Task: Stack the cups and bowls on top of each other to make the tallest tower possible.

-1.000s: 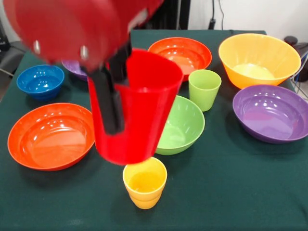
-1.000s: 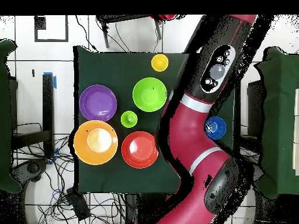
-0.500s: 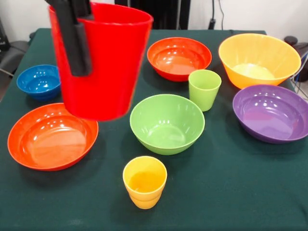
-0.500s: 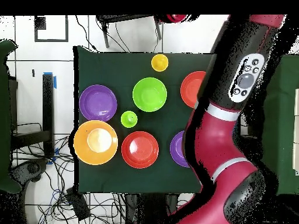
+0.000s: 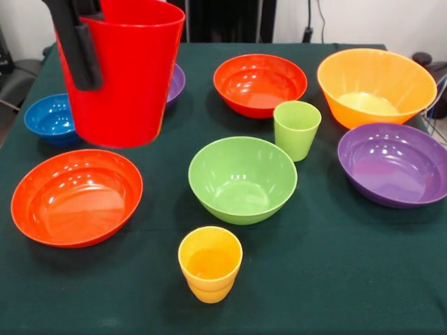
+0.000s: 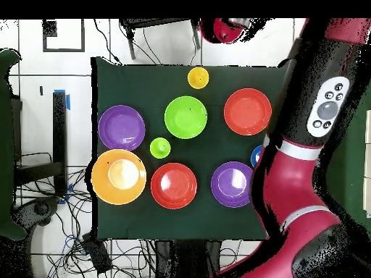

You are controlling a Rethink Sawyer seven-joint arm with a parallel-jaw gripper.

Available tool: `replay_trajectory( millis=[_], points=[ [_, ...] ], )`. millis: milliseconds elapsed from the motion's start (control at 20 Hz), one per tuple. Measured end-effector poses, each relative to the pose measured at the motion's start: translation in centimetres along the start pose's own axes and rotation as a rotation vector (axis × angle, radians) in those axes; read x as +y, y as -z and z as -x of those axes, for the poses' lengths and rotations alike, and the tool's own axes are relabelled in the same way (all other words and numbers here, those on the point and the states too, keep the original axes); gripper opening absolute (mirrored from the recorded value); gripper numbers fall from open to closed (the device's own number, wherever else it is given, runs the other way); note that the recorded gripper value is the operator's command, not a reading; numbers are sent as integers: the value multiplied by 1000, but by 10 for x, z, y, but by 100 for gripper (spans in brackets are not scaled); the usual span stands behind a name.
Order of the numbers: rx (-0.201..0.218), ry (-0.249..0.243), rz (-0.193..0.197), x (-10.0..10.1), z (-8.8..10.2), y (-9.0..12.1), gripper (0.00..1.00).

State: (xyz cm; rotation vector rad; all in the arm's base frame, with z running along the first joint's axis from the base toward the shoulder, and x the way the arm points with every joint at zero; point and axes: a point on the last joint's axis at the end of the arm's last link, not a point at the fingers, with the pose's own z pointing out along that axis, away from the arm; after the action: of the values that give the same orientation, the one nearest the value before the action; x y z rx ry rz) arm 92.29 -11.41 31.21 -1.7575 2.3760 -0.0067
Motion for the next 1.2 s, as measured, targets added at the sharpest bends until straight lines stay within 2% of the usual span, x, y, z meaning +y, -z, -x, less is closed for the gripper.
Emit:
replay_trajectory(
  millis=[300, 350, 500, 550, 700, 850, 950, 1200],
  points=[
    [-10, -62, 55, 27, -18, -4, 0],
    [-9, -88, 68, 32, -22, -6, 0],
    [-9, -126, 87, 38, -25, -10, 0],
    [-3, -163, 104, 43, -26, -15, 0],
    [0, -187, 113, 46, -26, -17, 0],
    [4, -238, 135, 51, -23, -25, 0],
    [7, -253, 144, 54, -18, -30, 0],
    [9, -255, 165, 62, 0, -45, 0]
  ],
)
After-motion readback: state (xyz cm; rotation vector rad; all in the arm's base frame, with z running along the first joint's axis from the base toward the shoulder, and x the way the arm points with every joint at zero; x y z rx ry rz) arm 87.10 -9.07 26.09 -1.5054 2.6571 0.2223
